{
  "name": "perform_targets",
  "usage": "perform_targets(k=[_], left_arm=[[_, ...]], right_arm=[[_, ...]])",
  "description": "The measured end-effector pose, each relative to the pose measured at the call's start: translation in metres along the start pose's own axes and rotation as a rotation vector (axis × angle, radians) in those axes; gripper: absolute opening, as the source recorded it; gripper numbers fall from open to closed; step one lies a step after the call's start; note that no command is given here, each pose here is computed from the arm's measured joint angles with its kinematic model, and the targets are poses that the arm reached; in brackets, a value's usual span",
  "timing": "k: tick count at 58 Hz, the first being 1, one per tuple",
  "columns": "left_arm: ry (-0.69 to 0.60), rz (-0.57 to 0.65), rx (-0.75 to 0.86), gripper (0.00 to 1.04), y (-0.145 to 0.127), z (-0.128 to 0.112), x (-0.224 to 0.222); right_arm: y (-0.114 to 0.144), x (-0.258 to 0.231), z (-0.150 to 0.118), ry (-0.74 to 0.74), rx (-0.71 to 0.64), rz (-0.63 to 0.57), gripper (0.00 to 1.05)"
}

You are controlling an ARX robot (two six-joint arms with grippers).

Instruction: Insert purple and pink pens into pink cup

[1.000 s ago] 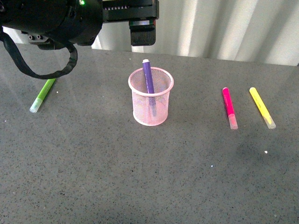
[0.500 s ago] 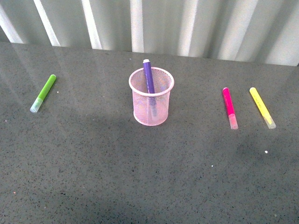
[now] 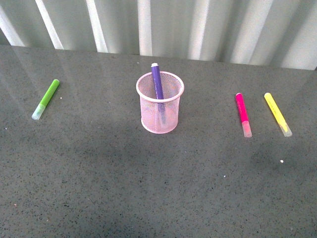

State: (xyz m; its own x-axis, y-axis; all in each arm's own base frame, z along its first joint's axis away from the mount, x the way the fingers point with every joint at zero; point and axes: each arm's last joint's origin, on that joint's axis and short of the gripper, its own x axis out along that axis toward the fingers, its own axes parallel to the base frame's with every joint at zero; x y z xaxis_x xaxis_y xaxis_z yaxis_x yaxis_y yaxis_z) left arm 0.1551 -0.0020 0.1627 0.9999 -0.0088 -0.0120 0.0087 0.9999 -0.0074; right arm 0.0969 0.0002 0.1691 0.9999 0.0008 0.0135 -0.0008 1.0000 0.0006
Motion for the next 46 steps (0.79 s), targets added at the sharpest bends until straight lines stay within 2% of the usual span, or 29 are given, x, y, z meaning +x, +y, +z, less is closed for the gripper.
perform_targets(k=[46], left_arm=[[-0.034, 0.009, 0.0, 0.04, 0.001, 0.011, -0.034]], right_arm=[[0.0, 0.0, 0.0, 0.0, 0.0, 0.0, 0.98]])
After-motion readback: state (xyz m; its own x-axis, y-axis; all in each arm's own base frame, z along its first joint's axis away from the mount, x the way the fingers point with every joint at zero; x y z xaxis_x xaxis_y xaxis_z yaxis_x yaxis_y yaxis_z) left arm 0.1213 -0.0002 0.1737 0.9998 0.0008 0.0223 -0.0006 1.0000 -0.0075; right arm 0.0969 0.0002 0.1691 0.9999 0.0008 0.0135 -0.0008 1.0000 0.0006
